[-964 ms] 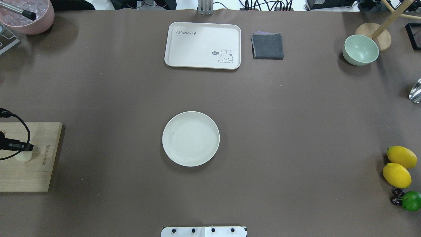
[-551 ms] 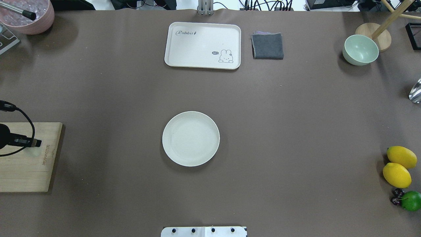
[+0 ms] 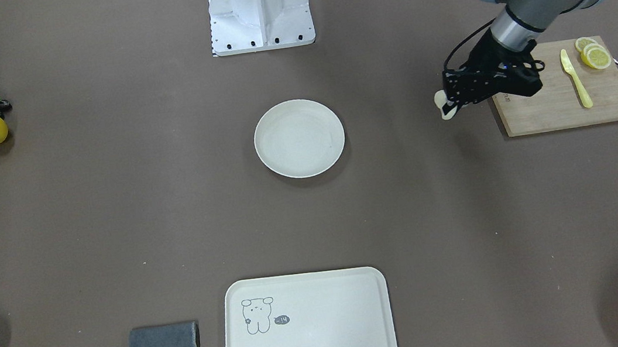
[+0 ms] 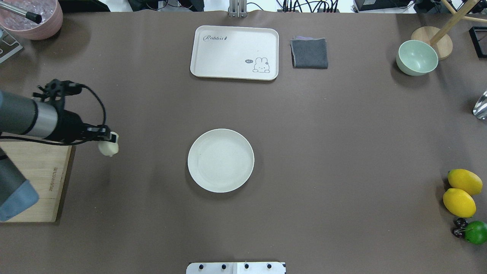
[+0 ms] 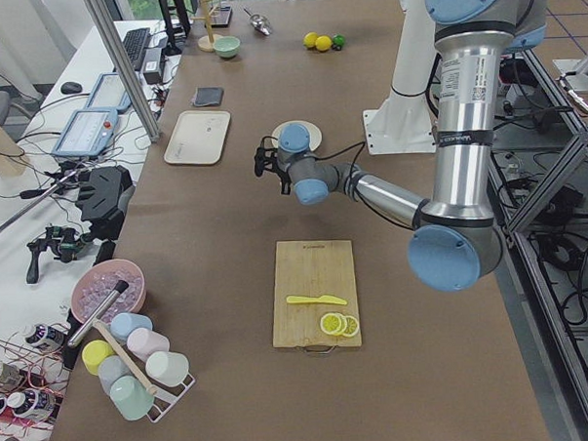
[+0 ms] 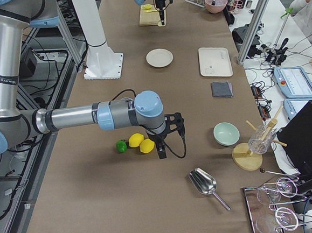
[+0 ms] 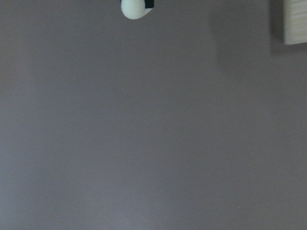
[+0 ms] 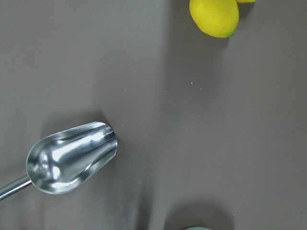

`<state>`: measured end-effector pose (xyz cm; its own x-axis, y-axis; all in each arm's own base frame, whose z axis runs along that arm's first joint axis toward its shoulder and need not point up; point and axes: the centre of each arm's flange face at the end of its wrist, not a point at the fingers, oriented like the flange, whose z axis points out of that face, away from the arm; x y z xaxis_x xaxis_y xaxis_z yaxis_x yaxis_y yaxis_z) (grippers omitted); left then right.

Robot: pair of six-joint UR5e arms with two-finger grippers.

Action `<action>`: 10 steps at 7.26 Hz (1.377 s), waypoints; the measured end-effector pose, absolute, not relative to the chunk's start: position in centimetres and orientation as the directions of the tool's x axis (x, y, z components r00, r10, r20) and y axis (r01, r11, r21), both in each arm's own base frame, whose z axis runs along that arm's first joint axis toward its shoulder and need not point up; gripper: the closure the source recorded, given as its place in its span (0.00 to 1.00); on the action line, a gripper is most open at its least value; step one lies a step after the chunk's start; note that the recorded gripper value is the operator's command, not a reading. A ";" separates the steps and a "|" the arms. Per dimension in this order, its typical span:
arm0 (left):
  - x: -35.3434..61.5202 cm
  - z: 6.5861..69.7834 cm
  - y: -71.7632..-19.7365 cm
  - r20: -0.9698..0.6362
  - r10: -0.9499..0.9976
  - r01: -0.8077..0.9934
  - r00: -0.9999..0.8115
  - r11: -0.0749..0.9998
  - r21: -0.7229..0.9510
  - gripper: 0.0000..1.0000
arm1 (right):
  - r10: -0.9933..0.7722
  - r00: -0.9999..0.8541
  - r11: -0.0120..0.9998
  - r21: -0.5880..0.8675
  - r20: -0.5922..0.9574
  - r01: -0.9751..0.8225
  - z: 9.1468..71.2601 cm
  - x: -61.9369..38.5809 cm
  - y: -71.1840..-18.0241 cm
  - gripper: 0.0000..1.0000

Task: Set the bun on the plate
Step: 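Lift the bun with the left gripper and lower it onto the white plate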

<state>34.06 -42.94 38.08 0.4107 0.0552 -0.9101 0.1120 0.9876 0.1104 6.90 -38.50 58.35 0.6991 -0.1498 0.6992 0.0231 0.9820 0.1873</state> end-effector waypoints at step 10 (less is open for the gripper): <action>58.6 20.9 -38.5 -0.886 -0.070 0.252 0.458 0.966 0.054 0.02 | -0.085 0.707 0.993 0.115 0.702 0.005 61.4 7.6 -36.0 0.00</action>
<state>58.56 -38.54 20.90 0.4575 -0.0699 -0.8864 0.2520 0.9662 0.0539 7.59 -36.01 61.45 0.7073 -0.0845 0.7018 0.0051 0.9934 0.1146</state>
